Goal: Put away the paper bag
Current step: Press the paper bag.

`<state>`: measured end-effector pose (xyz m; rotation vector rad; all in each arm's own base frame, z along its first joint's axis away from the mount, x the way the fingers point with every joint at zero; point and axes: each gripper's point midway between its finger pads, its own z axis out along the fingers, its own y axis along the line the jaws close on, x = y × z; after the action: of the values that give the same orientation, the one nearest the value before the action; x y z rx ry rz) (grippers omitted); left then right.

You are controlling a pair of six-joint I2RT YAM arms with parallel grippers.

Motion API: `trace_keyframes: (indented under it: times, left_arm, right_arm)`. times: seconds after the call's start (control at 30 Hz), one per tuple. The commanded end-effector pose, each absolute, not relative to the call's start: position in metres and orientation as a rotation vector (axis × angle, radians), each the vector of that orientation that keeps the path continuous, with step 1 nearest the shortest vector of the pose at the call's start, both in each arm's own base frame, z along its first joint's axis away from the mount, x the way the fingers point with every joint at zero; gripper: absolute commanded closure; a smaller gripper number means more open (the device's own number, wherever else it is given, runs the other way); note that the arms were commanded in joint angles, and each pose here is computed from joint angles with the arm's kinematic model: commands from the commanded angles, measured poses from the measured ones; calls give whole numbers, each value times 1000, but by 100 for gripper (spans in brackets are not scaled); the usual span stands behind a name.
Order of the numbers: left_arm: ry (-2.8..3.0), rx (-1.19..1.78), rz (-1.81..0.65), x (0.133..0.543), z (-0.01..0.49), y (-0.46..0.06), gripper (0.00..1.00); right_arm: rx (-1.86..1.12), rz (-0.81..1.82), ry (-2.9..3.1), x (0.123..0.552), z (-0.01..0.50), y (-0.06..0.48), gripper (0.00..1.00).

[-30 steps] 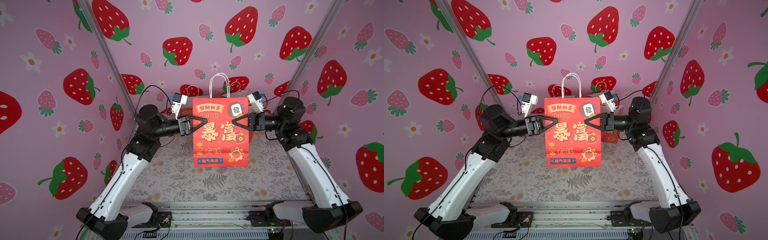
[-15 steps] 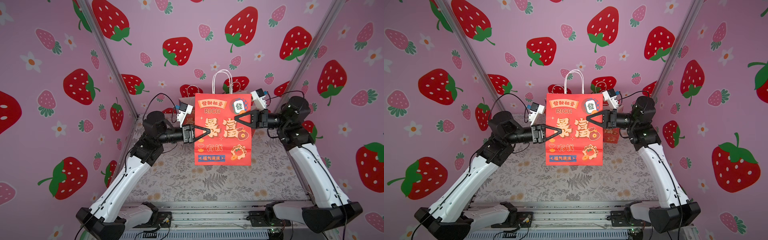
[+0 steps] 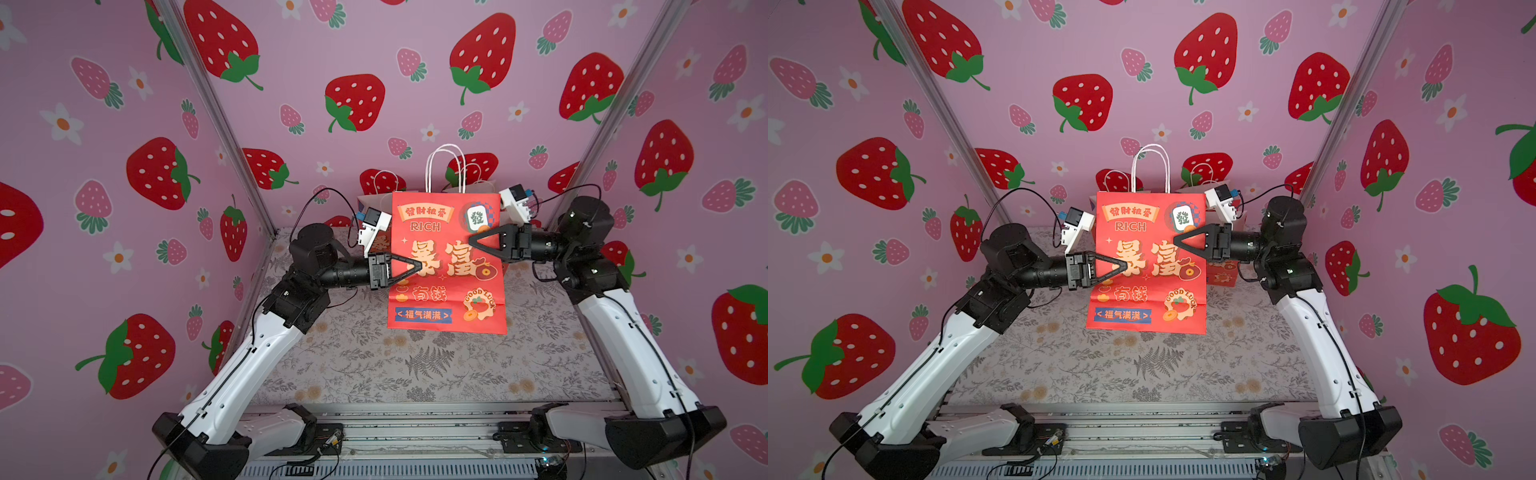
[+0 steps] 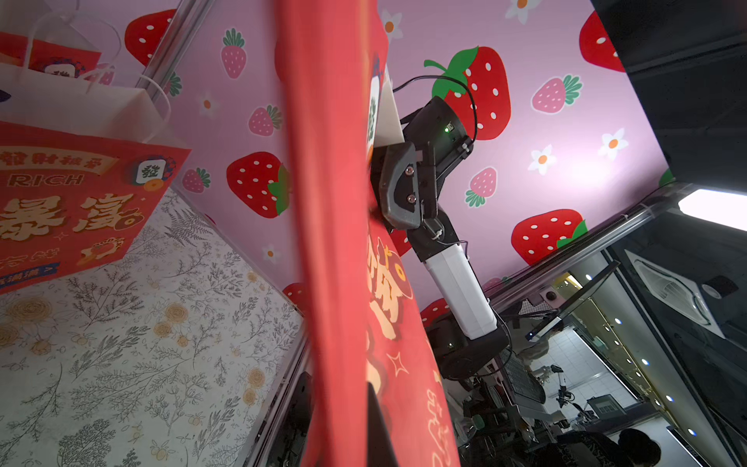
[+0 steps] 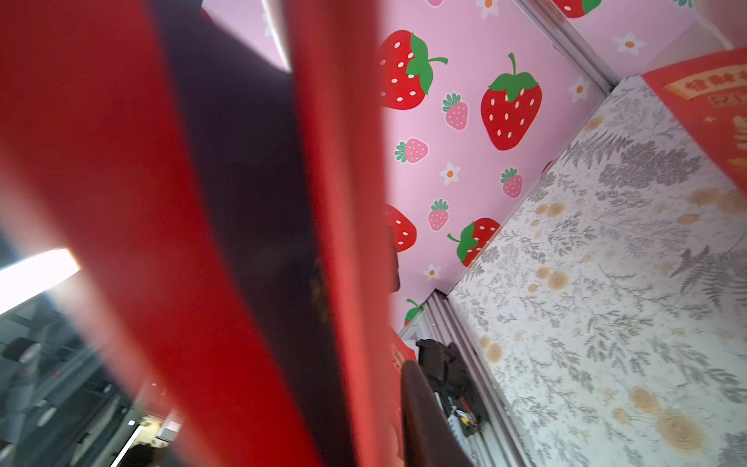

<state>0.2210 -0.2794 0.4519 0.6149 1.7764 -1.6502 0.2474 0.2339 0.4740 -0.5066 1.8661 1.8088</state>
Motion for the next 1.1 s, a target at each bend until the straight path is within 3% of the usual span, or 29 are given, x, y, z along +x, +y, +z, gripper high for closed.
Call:
trace_keyframes:
  times: [0.0,0.17,0.47,0.73,0.87,1.07]
  left_arm:
    - [1740,609,-1605,222,460,-275,100]
    - [1733,604,-1595,223,462,-274,100]
    - [1672,596,-1617,220,478,-273,100]
    - [1663,592,-1623,218,484,-270,100]
    - [1662,575,-1621,218,485,-266,100]
    - [1654,539,-1656,220,493,-266,100]
  right_arm:
    - [-569,1805,1868,226,470,232,59]
    - [-573,1815,1881,216,464,230,40]
    - [-543,1803,1896,203,444,226,29]
    - [-438,1653,1864,211,443,210,7]
    - [-394,1599,1847,215,445,201,0]
    - [-448,1642,1793,211,454,205,0]
